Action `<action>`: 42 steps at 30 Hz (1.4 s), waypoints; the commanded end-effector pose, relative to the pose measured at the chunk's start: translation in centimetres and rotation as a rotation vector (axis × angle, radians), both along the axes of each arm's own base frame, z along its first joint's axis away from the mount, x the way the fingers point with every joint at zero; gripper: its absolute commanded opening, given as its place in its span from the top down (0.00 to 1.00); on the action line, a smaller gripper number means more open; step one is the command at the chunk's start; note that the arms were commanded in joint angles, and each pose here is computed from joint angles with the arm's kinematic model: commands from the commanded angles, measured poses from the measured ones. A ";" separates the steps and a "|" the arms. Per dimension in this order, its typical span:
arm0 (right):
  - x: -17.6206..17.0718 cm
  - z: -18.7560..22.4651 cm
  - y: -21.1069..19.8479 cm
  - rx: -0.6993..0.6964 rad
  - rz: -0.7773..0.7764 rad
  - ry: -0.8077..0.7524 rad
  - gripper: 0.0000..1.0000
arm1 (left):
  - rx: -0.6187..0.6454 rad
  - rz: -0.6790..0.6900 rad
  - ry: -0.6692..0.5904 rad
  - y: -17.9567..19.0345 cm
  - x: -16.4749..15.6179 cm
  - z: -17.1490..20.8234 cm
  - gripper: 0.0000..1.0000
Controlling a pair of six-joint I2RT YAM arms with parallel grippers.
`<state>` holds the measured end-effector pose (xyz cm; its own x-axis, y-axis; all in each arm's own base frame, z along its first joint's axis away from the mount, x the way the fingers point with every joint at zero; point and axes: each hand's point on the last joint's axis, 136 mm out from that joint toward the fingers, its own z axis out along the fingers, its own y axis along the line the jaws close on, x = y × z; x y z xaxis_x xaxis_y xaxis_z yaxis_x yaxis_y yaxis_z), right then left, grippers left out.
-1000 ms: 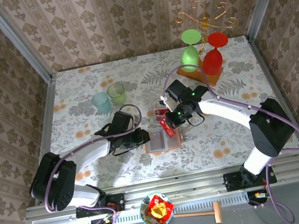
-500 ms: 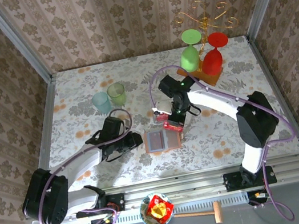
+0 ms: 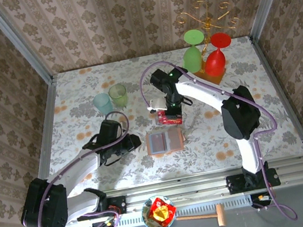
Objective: Take the credit cards out of the card holder
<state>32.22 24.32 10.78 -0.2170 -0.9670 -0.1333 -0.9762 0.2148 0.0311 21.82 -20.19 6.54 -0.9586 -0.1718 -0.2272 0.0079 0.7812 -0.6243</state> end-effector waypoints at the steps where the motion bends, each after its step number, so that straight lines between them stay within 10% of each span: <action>1: 0.4 -0.1 -1.4 -0.073 0.032 0.026 1.00 | 0.019 0.004 -0.007 0.7 0.0 -0.1 0.71; 42: 4.8 -0.9 1.0 -0.022 0.048 0.090 1.00 | 0.028 0.005 0.042 1.0 1.1 -1.1 0.70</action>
